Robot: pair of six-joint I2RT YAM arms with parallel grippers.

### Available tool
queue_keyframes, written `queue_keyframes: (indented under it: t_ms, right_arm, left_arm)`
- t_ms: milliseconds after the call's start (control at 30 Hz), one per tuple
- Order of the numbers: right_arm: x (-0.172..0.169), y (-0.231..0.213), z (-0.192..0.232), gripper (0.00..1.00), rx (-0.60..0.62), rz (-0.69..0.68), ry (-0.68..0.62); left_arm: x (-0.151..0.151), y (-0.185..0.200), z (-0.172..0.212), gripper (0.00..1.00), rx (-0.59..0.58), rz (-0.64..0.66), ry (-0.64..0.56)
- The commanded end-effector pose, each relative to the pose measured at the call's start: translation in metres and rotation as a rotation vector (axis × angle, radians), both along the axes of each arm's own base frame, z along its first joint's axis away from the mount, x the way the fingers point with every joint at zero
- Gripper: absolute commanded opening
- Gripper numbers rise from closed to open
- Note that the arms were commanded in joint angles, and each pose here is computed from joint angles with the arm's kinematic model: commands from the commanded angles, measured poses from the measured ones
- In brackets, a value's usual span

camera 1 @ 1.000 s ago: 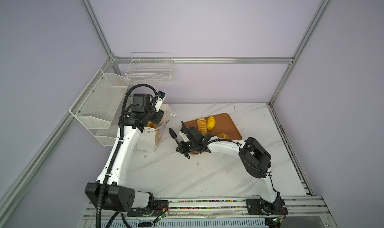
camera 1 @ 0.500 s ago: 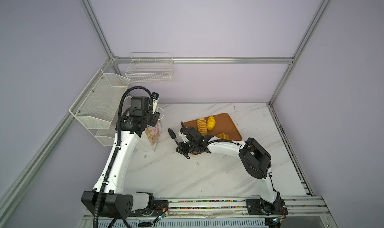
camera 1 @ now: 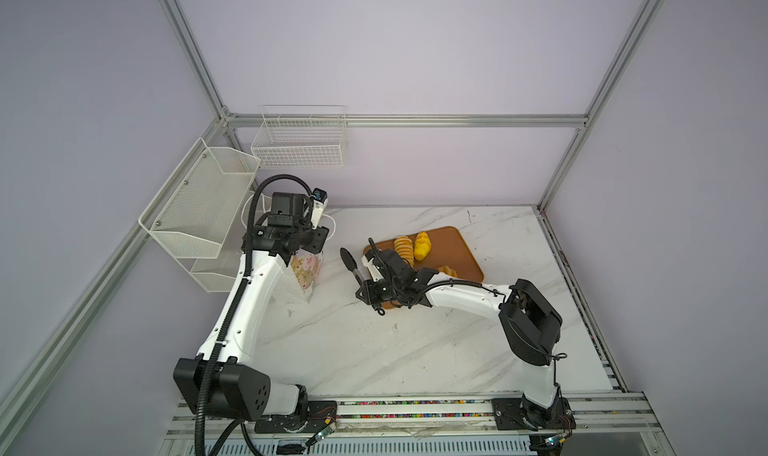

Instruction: Take the fake bread out of the paper bag

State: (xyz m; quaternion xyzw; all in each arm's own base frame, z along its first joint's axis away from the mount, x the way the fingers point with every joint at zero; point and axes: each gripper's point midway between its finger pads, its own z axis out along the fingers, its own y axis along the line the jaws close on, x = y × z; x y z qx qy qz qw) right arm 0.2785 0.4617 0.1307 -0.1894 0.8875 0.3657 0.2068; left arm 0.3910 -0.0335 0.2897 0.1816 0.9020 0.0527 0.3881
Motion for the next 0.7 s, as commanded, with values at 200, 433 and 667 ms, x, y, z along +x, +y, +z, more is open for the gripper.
queue_keyframes:
  t_ms: [200, 433, 667]
  right_arm:
    - [-0.003, -0.013, 0.028, 0.00, 0.026, -0.024, -0.064]
    - [-0.005, -0.026, 0.021, 0.00, 0.005, -0.060, -0.057]
    - [-0.010, -0.029, 0.008, 0.00, 0.016, -0.068, -0.026]
  left_arm:
    - [0.001, -0.015, -0.016, 0.45, -0.073, -0.056, 0.050]
    - [-0.022, -0.062, -0.010, 0.45, -0.158, -0.204, 0.054]
    - [-0.044, -0.110, -0.025, 0.51, -0.141, -0.305, 0.099]
